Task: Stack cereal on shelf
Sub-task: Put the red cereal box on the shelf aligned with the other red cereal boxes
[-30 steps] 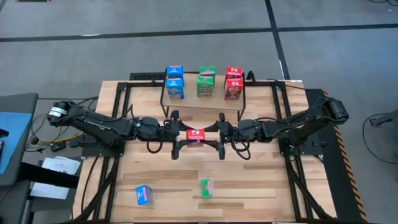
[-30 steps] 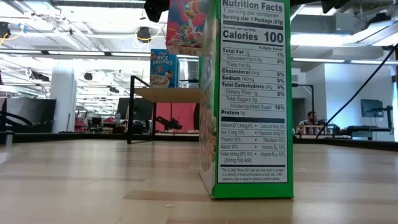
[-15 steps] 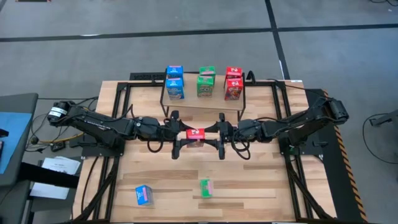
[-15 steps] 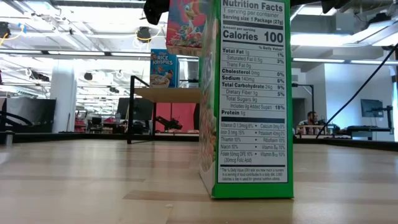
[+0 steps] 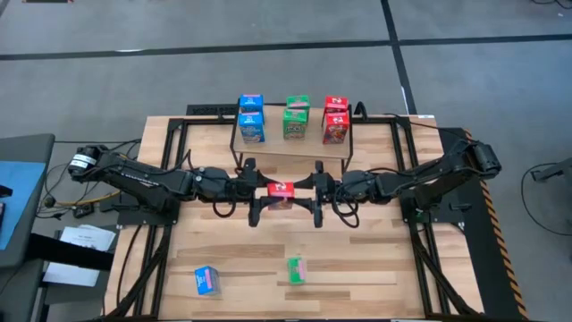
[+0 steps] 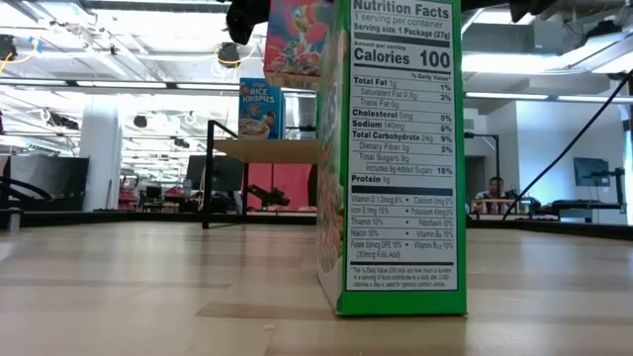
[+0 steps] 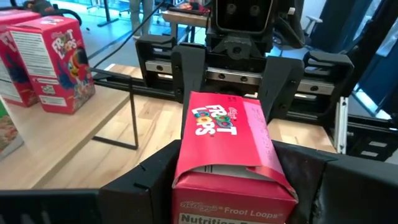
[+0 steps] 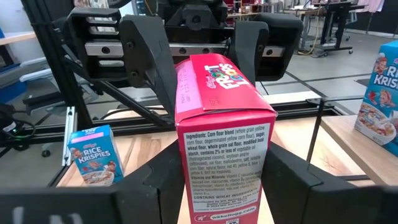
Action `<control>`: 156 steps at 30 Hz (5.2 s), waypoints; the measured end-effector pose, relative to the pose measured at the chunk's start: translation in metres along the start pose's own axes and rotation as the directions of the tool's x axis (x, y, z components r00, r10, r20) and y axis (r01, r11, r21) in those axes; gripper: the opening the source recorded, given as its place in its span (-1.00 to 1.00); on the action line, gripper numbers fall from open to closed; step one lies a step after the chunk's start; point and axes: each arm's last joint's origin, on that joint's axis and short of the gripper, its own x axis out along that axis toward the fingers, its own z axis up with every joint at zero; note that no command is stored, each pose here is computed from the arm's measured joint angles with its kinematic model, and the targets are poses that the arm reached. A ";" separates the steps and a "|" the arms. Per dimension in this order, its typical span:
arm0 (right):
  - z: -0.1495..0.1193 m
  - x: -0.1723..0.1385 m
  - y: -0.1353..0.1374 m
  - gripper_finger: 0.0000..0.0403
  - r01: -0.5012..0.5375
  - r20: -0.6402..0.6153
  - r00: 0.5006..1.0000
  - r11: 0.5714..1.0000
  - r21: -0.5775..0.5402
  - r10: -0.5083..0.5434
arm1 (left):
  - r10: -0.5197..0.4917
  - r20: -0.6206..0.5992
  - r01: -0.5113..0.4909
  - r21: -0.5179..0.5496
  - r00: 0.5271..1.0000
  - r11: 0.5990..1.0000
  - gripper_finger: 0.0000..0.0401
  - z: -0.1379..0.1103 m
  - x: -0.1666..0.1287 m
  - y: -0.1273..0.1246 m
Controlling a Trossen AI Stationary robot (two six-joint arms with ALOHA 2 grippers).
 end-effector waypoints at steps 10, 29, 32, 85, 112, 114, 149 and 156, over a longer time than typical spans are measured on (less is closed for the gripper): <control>0.000 0.000 0.000 -0.01 -0.002 0.002 1.000 1.000 -0.003 0.002 | -0.036 0.028 0.034 0.069 0.999 0.997 -0.04 0.003 0.000 -0.001; 0.001 -0.008 -0.002 -0.01 0.033 -0.055 0.998 0.999 -0.027 -0.034 | -0.035 0.061 0.026 0.141 0.997 0.990 0.51 0.012 -0.007 0.003; 0.004 -0.016 -0.005 -0.01 0.086 -0.089 0.992 0.995 -0.041 -0.090 | -0.040 0.087 0.030 0.120 0.995 0.992 0.52 0.018 -0.012 0.004; 0.005 -0.158 -0.086 0.01 0.361 -0.014 0.930 0.922 -0.137 -0.366 | -0.036 0.042 0.031 0.108 0.998 0.994 0.52 0.017 -0.017 0.005; -0.007 -0.133 -0.108 0.01 0.421 -0.091 0.896 0.897 -0.136 -0.435 | -0.033 0.022 0.030 0.113 0.999 0.993 0.52 0.014 -0.017 0.005; -0.007 -0.133 -0.108 0.01 0.420 -0.092 0.896 0.896 -0.147 -0.435 | -0.033 0.023 0.030 0.113 0.999 0.993 0.52 0.015 -0.017 0.005; -0.008 -0.156 -0.113 0.32 0.499 -0.145 0.847 0.859 -0.116 -0.512 | -0.029 0.000 0.029 0.104 1.000 0.994 0.52 0.012 -0.017 0.006; -0.006 -0.165 -0.104 0.32 0.467 -0.131 0.879 0.884 0.032 -0.459 | -0.030 0.000 0.029 0.076 1.000 0.997 0.52 0.012 -0.017 0.006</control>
